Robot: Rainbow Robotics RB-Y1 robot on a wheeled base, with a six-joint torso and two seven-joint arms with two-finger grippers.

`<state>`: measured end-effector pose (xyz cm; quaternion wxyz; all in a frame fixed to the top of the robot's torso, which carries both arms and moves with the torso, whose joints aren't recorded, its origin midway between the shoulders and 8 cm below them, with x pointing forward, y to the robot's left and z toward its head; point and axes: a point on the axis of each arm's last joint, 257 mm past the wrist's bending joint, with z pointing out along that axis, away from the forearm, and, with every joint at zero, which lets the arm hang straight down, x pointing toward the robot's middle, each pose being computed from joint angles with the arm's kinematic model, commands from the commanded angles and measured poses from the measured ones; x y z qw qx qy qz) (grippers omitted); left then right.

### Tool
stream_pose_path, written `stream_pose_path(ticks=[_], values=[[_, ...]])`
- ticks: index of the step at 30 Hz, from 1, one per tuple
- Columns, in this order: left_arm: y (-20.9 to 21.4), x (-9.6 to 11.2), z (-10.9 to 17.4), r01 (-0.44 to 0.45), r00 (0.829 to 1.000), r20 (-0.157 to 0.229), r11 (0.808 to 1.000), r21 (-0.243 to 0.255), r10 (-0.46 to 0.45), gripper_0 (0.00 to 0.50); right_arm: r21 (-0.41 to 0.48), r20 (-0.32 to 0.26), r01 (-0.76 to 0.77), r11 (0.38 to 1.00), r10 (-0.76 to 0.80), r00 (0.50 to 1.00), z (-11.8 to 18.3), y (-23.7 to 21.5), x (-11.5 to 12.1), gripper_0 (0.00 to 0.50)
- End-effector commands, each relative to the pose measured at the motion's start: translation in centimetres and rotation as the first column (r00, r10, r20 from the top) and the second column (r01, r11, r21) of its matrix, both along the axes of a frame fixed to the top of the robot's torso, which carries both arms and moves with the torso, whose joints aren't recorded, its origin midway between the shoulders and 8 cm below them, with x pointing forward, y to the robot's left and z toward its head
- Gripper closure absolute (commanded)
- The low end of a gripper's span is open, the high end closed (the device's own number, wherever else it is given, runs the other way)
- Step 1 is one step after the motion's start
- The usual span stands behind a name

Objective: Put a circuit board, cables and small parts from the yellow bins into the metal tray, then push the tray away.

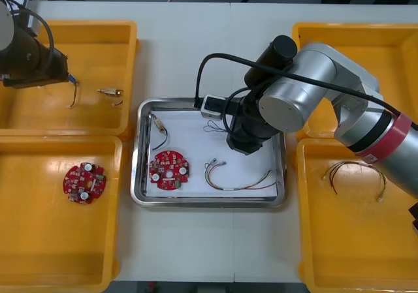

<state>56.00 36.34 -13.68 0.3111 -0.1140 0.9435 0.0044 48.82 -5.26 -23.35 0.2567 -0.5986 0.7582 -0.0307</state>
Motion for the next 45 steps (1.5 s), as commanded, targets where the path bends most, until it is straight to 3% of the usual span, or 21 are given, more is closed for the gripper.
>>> stream_pose_path(ticks=[1,9,14,15,16,18,24,39,45], values=[[-1.4,0.5,0.7,-0.089,0.995,0.040,0.989,-0.118,0.094,0.030,-0.026,0.016,-0.048,0.999,0.049,0.999,-0.5,1.1,-0.1,0.500],[-2.3,0.7,0.3,-0.116,0.992,0.037,0.983,-0.145,0.122,0.026,-0.042,0.007,-0.057,0.997,0.057,0.998,-1.2,1.0,-0.5,0.500],[-2.4,0.8,-0.3,-0.214,0.974,0.031,0.960,-0.179,0.223,0.028,-0.042,0.005,-0.057,0.997,0.057,0.998,-1.3,1.0,-0.5,0.500],[-2.4,0.8,-0.2,-0.232,0.970,0.030,0.955,-0.185,0.242,0.028,-0.042,0.007,-0.057,0.997,0.057,0.998,-1.2,1.0,-0.5,0.400],[-2.4,0.6,-0.4,-0.263,0.962,0.021,0.946,-0.192,0.272,0.028,-0.045,0.008,-0.056,0.997,0.056,0.998,-1.2,0.9,-0.4,0.223],[-2.4,0.5,-0.5,-0.308,0.949,0.008,0.929,-0.206,0.317,0.028,-0.050,0.017,-0.055,0.997,0.056,0.998,-1.1,0.8,-0.2,0.007],[-3.0,0.3,-0.5,-0.410,0.907,-0.017,0.873,-0.263,0.421,0.028,-0.048,0.023,-0.054,0.997,0.055,0.998,-0.7,0.8,0.0,0.000],[-4.2,0.6,-0.6,-0.594,0.777,-0.068,0.693,-0.407,0.626,0.024,-0.043,0.003,-0.021,0.999,0.021,1.000,5.4,-1.1,-1.1,0.000],[-5.4,1.2,-0.2,-0.624,0.752,-0.099,0.655,-0.426,0.652,0.024,0.016,-0.050,0.041,0.999,-0.040,0.998,8.3,-2.9,-1.5,0.000]])
